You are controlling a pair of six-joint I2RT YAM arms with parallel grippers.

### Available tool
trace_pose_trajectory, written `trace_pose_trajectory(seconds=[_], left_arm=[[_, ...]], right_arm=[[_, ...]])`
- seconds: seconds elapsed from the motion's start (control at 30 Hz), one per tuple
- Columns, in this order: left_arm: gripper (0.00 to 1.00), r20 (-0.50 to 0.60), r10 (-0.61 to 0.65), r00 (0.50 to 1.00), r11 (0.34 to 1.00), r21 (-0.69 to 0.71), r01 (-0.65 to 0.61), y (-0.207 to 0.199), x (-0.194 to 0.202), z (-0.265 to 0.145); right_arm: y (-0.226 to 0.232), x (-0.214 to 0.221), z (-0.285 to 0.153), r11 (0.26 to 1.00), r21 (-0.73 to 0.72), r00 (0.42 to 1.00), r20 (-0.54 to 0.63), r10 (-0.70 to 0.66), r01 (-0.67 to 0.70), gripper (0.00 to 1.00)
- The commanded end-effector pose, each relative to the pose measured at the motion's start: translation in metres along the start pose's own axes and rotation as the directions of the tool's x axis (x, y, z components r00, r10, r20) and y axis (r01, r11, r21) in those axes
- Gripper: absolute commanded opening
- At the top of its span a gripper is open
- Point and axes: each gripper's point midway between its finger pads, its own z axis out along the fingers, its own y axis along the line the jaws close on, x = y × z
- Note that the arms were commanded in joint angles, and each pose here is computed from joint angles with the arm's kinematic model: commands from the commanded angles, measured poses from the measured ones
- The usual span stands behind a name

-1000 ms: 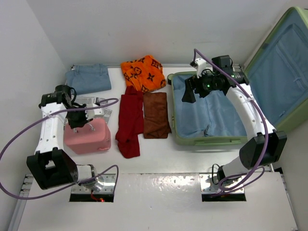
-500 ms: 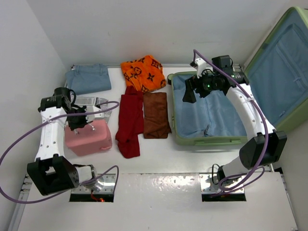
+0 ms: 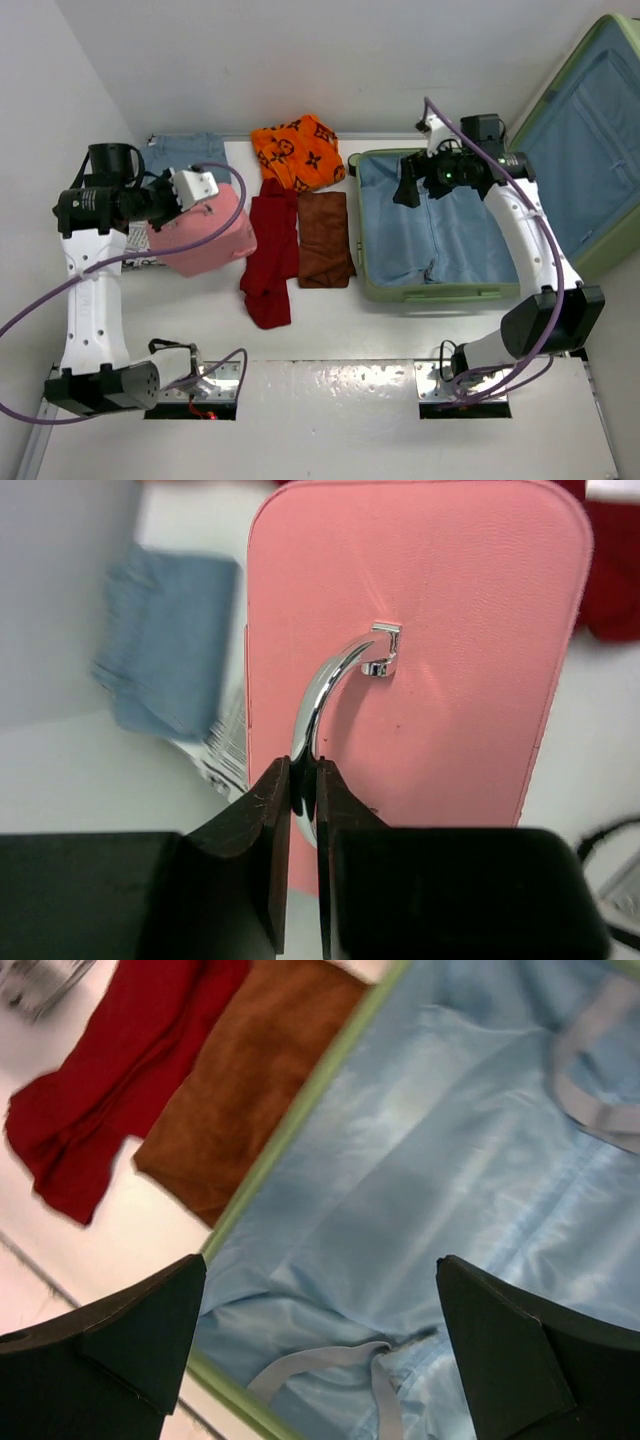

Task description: Pack the luggage

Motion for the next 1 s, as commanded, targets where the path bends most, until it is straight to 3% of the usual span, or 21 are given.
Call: trace_pose_trajectory(seconds=[0.0, 0.2, 0.37, 0.57, 0.97], left_arm=[[0.0, 0.262, 0.012, 0.965, 0.986, -0.164, 0.032, 0.033, -0.085, -0.031], [0.0, 0.401, -0.051, 0.915, 0.986, -0.128, 0.111, 0.055, -0.154, -0.012], [0.0, 0.495, -0.061, 0.867, 0.992, -0.064, 0.107, 0.044, -0.233, 0.013], [0.0, 0.526, -0.01, 0.851, 0.997, -0.056, 0.047, 0.015, -0.309, 0.045], [0.0, 0.588, 0.009, 0.809, 0.997, -0.069, 0.039, -0.019, -0.396, 0.1]], right_arm=[[-0.027, -0.023, -0.024, 0.992, 0.107, 0.991, 0.121, 0.052, -0.065, 0.97], [-0.086, -0.026, -0.068, 0.933, 0.224, 0.941, 0.252, 0.224, -0.282, 0.97], [-0.102, -0.018, -0.09, 0.909, 0.285, 0.937, 0.261, 0.232, -0.305, 0.97], [-0.125, -0.006, -0.127, 0.864, 0.385, 0.931, 0.29, 0.22, -0.324, 0.97], [-0.142, 0.023, -0.173, 0.795, 0.407, 0.874, 0.383, 0.299, -0.451, 0.97]])
